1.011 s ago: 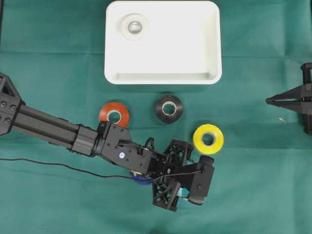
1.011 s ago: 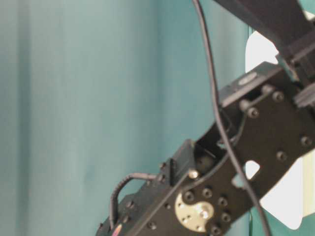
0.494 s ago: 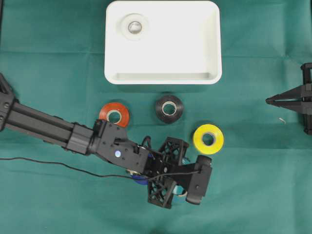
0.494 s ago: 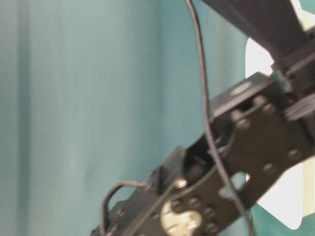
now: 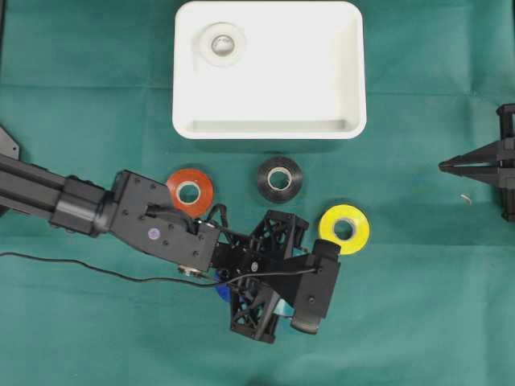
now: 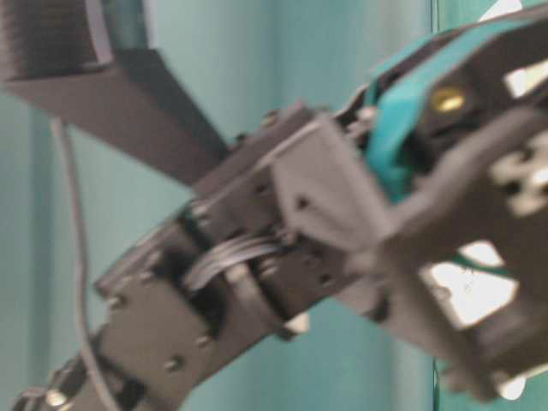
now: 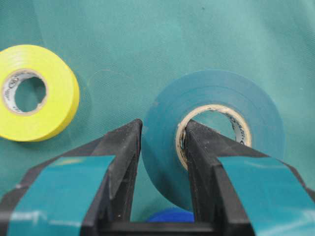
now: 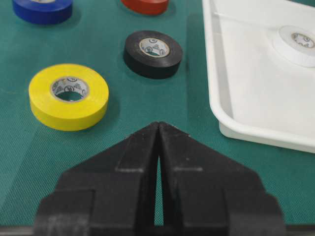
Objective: Put the tape into the white case with the left arm.
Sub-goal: 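Lift the teal roll and carry it into the white tray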
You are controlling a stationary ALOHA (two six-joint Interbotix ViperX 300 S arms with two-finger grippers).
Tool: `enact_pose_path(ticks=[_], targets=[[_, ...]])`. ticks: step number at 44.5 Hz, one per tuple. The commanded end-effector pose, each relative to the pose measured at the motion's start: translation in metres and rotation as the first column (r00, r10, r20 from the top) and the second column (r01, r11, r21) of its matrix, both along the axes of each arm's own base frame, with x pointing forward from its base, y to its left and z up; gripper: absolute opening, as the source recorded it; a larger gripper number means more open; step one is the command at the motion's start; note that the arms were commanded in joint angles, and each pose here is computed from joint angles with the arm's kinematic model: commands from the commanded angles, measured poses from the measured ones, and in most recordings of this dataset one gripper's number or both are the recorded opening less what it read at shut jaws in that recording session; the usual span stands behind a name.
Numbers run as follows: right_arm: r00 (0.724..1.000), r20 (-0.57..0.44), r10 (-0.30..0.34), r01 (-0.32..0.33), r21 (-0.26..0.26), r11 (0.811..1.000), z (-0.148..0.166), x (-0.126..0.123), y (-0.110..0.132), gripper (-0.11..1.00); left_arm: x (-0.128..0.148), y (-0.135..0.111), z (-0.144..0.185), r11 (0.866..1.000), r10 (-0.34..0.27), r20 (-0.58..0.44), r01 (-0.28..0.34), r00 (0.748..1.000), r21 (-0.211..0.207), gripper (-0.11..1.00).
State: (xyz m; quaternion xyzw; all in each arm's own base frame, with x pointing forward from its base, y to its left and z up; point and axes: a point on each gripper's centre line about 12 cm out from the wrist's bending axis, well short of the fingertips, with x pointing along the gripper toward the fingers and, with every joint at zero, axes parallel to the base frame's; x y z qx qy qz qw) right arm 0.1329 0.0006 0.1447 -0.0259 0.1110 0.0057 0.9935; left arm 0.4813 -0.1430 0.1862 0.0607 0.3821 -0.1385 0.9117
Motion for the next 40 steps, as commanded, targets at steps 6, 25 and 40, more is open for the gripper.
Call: enact_pose_path(ticks=[6, 25, 40], targets=[[1.000, 0.009, -0.002, 0.002, 0.003, 1.000, 0.003, 0.001, 0.000, -0.09, -0.002, 0.001, 0.037, 1.000, -0.012, 0.047, 0.012, 0.999, 0.000, 0.25], [1.000, 0.009, -0.002, 0.002, 0.003, 1.000, 0.003, 0.001, 0.000, -0.09, 0.003, 0.065, 0.033, 0.996, 0.065, 0.021, -0.066, 0.998, 0.059, 0.25], [1.000, 0.009, -0.002, 0.002, 0.003, 1.000, 0.003, 0.001, 0.000, -0.09, -0.010, 0.149, 0.031, 0.977, 0.183, 0.031, -0.185, 0.983, 0.109, 0.25]])
